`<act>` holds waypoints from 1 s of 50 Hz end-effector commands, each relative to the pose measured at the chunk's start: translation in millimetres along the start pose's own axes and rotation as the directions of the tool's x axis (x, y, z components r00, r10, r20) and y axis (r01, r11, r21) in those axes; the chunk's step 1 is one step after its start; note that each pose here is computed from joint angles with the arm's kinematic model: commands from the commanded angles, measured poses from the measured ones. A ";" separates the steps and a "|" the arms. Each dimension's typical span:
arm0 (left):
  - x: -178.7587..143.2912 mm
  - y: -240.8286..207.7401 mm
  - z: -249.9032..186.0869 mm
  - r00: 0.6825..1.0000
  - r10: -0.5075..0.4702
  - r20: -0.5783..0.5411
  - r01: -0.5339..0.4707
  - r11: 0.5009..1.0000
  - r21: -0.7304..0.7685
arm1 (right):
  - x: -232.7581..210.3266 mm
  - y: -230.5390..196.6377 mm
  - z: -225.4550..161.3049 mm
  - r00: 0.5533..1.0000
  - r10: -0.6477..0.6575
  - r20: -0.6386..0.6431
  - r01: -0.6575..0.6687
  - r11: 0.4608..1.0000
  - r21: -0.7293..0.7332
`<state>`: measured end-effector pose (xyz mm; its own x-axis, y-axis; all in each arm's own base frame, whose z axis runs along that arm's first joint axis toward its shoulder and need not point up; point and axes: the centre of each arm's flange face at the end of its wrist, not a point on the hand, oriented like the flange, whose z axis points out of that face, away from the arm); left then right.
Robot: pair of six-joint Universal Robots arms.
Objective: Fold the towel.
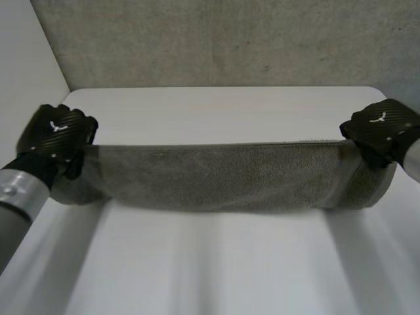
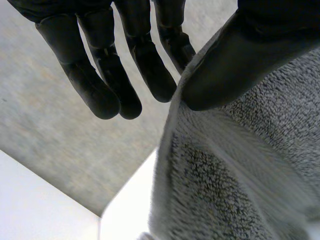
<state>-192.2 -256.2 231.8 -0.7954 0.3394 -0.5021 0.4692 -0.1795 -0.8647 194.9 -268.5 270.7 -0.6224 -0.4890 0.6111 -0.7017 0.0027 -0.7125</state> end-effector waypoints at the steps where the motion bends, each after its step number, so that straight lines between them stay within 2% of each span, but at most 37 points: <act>1: 13.9 25.1 50.0 0.999 -0.021 -0.049 0.018 0.998 -0.065 | -2.9 21.3 59.3 1.000 0.015 0.020 -0.014 0.998 -0.058; 5: 21.2 35.7 82.4 1.000 -0.012 -0.016 0.010 0.996 -0.087 | -5.4 33.4 91.3 0.999 0.002 -0.041 -0.004 0.998 -0.062; 11: 21.9 47.6 110.0 1.000 -0.005 0.028 0.008 0.995 -0.101 | -16.6 31.8 113.2 0.994 -0.029 -0.105 0.028 1.000 -0.011; 16: 34.8 56.1 137.5 0.999 0.001 0.034 0.002 0.996 -0.086 | -21.4 37.1 136.7 0.984 -0.035 -0.176 0.045 0.998 0.054; 21: 40.6 64.6 152.3 0.998 0.007 0.069 0.000 0.995 -0.101 | -29.7 37.0 150.7 0.978 -0.043 -0.202 0.063 0.994 0.095; 28: 47.8 68.5 161.1 0.994 0.011 0.108 0.002 0.993 -0.117 | -39.3 46.3 161.1 0.980 -0.056 -0.191 0.072 0.995 0.075; 38: 55.1 54.8 154.0 0.996 0.000 0.092 0.010 0.995 -0.103 | -39.0 45.5 153.7 0.978 -0.011 -0.209 0.024 0.998 0.059; 42: 46.1 37.5 140.8 0.996 -0.003 0.092 0.011 0.996 -0.087 | -18.0 24.8 128.8 0.968 0.073 -0.239 -0.044 0.992 0.122; 50: 40.3 18.7 105.1 0.998 -0.024 0.052 0.028 0.997 -0.074 | -11.7 7.5 87.0 0.965 0.163 -0.204 -0.125 0.974 0.190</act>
<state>-263.3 -369.6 179.2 -0.8282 0.2584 -0.4974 0.4905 -0.0953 -0.8662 231.8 -364.8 204.3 -0.7502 -0.2707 0.6033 -0.6059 -0.0840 -0.7911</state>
